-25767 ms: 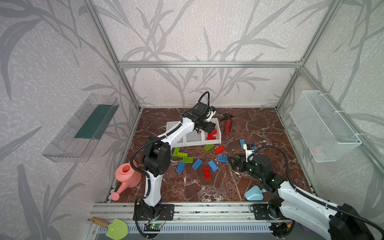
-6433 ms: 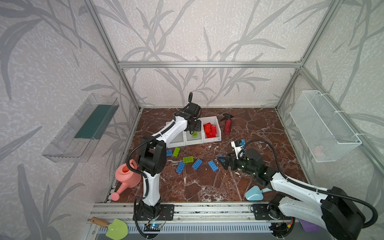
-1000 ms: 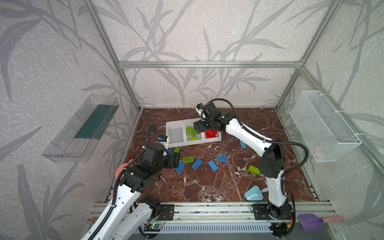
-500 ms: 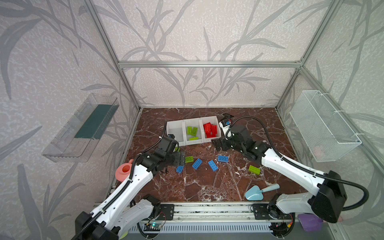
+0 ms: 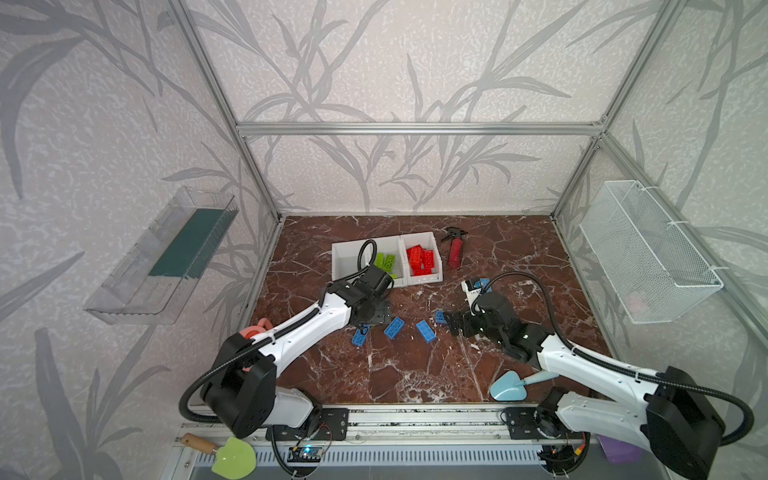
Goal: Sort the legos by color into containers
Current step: 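Withdraw the right gripper while the left gripper grasps a lime-green brick near the bin, then carry the lime-green brick with the left gripper into the middle compartment and release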
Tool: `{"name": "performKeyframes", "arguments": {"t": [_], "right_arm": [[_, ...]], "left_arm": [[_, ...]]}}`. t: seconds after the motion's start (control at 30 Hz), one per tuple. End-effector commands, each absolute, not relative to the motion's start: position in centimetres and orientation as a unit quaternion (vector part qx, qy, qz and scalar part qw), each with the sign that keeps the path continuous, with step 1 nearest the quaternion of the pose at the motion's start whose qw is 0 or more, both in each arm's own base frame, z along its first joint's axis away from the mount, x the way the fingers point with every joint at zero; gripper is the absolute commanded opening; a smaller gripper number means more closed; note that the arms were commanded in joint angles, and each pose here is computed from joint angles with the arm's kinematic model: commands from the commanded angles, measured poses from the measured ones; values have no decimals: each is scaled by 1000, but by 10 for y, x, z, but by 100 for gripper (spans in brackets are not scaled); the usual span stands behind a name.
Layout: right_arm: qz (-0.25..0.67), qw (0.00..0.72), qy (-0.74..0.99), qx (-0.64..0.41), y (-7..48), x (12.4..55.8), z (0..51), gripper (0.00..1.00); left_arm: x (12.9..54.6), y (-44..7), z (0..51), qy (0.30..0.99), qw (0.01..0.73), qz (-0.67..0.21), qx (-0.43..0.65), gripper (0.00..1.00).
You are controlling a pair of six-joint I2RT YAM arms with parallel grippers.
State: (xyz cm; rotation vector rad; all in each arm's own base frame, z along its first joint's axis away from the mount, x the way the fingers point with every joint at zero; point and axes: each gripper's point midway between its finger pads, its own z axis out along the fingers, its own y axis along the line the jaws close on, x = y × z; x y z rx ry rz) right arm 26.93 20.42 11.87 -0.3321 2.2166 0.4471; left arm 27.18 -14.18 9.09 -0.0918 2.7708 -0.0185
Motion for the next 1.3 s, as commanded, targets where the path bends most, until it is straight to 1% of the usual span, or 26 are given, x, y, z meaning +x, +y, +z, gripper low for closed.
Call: {"name": "performKeyframes", "arguments": {"t": [0.0, 0.07, 0.2, 0.47, 0.57, 0.7, 0.8, 1.0, 1.07, 1.27], "right_arm": [[201, 467, 856, -99, 203, 280, 144, 99], [210, 469, 853, -94, 204, 278, 142, 99], [208, 475, 851, -80, 198, 277, 142, 99], [208, 478, 850, -76, 196, 277, 141, 99], [208, 477, 851, -75, 196, 277, 140, 99], [207, 476, 851, -76, 197, 278, 139, 99], [206, 475, 852, -76, 196, 277, 139, 99], [207, 475, 852, -76, 197, 278, 139, 99], [207, 474, 852, -76, 197, 278, 139, 99], [208, 472, 853, -79, 199, 278, 138, 99]], "left_arm": [[288, -143, 89, 979, 191, 13, -76, 89], [293, -149, 79, 980, 181, 15, -80, 87], [300, -154, 62, 982, 167, 20, -87, 87], [300, -158, 33, 985, 143, 28, -94, 86], [300, -160, 29, 986, 138, 24, -93, 83], [300, -163, 24, 987, 132, 20, -91, 74], [300, -164, 22, 987, 131, 18, -89, 71], [299, -165, 25, 987, 132, 14, -86, 56], [301, -164, 32, 986, 140, 13, -85, 54], [314, -166, 70, 982, 173, 4, -75, 54]]}}
